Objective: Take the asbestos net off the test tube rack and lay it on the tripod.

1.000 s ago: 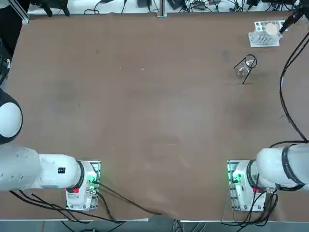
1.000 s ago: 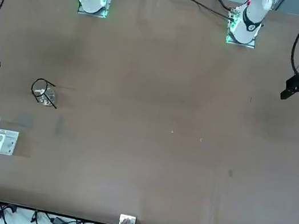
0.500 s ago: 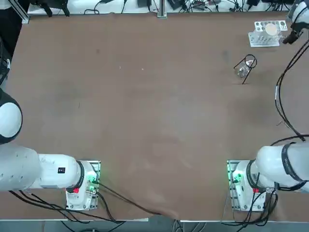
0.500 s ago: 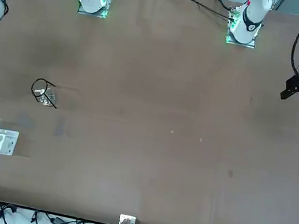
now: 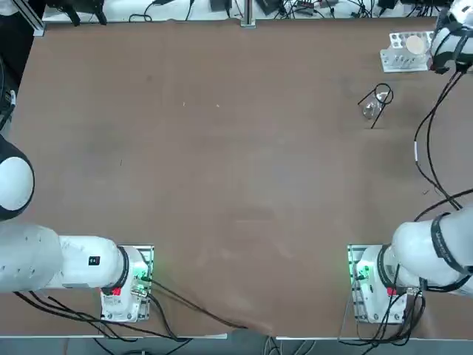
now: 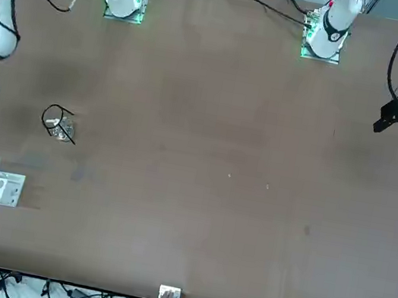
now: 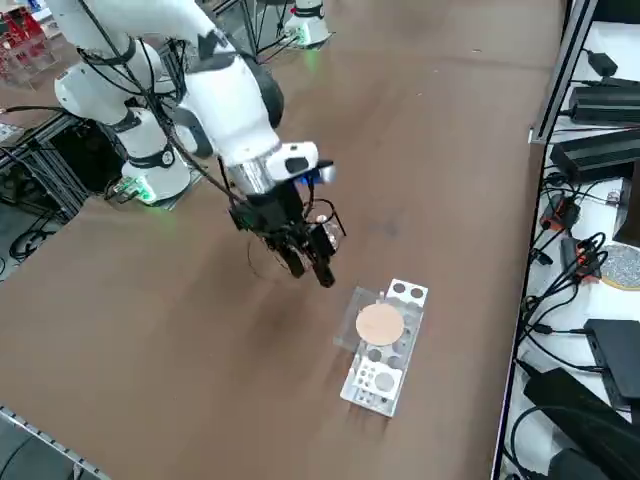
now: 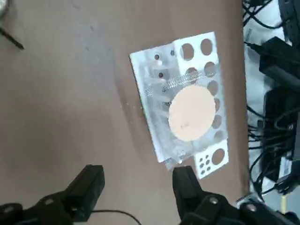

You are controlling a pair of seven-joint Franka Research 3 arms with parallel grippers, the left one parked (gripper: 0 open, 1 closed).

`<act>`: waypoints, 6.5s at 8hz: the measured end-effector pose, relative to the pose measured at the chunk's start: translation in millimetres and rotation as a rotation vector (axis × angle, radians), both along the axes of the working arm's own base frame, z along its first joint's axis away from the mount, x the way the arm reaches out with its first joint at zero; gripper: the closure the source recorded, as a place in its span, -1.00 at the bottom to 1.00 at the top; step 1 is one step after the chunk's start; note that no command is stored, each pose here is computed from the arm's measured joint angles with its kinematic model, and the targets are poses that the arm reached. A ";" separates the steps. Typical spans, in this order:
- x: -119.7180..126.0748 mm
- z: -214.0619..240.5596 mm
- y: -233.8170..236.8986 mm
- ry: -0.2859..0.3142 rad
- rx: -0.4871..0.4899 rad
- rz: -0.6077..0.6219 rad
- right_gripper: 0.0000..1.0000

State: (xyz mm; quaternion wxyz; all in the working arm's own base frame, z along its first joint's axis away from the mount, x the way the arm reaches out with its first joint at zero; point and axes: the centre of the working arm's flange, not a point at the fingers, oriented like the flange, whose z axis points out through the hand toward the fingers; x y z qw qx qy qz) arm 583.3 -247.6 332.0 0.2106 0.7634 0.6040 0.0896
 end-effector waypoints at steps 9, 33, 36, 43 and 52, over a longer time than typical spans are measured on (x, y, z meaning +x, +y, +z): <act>32.8 -63.3 10.9 -0.084 -0.063 0.107 -0.67; 13.6 158.7 175.3 0.140 -0.010 -0.553 0.98; 0.1 141.4 258.3 0.090 -0.134 -0.853 0.98; -10.7 7.1 356.8 -0.218 -0.427 -1.259 0.97; -15.3 -87.4 392.0 -0.474 -0.643 -1.287 0.96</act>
